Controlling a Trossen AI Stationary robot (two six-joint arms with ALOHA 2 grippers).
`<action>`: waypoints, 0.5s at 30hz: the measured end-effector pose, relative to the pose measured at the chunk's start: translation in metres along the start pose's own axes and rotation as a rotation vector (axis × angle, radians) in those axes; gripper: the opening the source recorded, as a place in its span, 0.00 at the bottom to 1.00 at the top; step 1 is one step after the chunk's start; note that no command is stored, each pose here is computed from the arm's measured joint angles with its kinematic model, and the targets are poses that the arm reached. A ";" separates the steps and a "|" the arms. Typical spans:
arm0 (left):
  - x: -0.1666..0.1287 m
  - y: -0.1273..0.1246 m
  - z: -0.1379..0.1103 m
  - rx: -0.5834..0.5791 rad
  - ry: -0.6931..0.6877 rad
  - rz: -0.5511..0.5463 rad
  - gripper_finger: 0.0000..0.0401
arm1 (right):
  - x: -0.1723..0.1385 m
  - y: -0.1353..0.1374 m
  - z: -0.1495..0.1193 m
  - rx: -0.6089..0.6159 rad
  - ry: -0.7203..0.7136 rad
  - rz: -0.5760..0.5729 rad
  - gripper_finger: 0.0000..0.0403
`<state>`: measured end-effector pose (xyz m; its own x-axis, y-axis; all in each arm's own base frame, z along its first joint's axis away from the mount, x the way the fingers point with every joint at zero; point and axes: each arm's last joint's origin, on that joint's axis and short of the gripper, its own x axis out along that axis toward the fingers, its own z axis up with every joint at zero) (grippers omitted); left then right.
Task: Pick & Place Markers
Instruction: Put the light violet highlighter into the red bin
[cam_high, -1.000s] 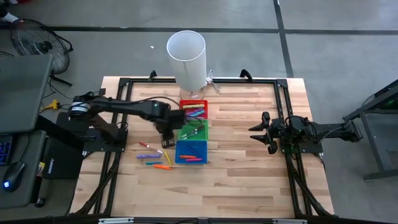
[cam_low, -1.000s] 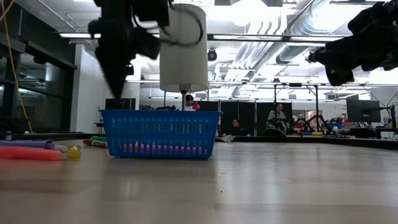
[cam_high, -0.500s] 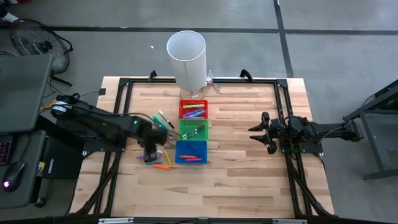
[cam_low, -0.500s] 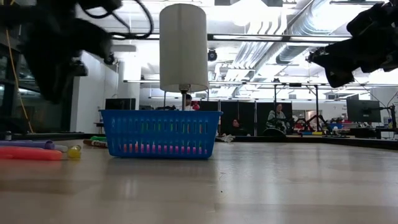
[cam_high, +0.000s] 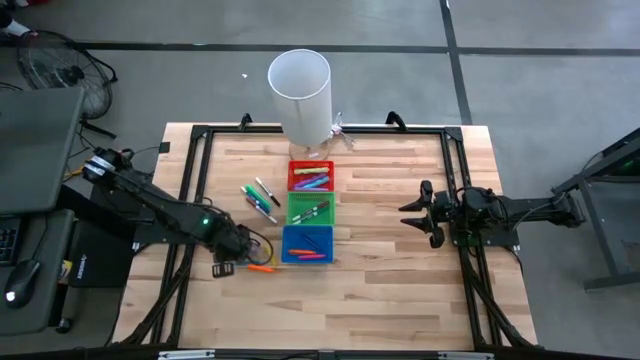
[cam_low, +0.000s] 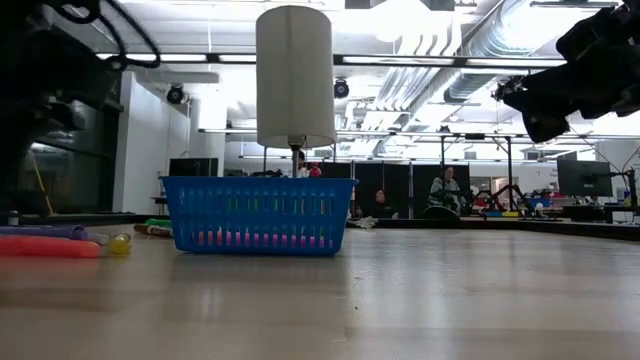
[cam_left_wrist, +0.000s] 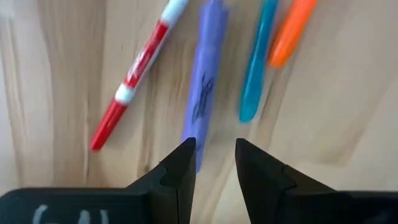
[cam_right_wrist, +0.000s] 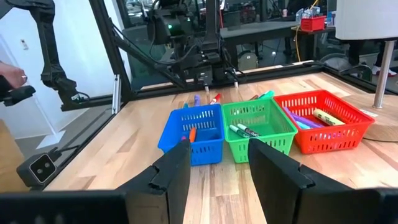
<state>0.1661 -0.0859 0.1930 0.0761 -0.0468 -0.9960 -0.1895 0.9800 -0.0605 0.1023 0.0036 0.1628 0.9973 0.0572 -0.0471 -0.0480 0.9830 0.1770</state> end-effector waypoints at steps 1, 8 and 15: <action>0.001 0.000 -0.002 -0.002 0.004 0.009 0.27 | 0.000 0.000 0.000 0.000 0.000 0.000 0.37; 0.002 -0.001 -0.002 -0.018 -0.010 0.020 0.27 | 0.000 0.000 0.000 -0.001 0.000 0.000 0.37; 0.017 -0.006 0.003 -0.003 0.051 0.055 0.33 | 0.000 0.000 0.000 0.000 -0.001 0.000 0.37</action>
<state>0.1715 -0.0917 0.1764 0.0155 -0.0027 -0.9999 -0.1954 0.9807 -0.0056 0.1023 0.0036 0.1628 0.9973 0.0572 -0.0463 -0.0481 0.9830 0.1772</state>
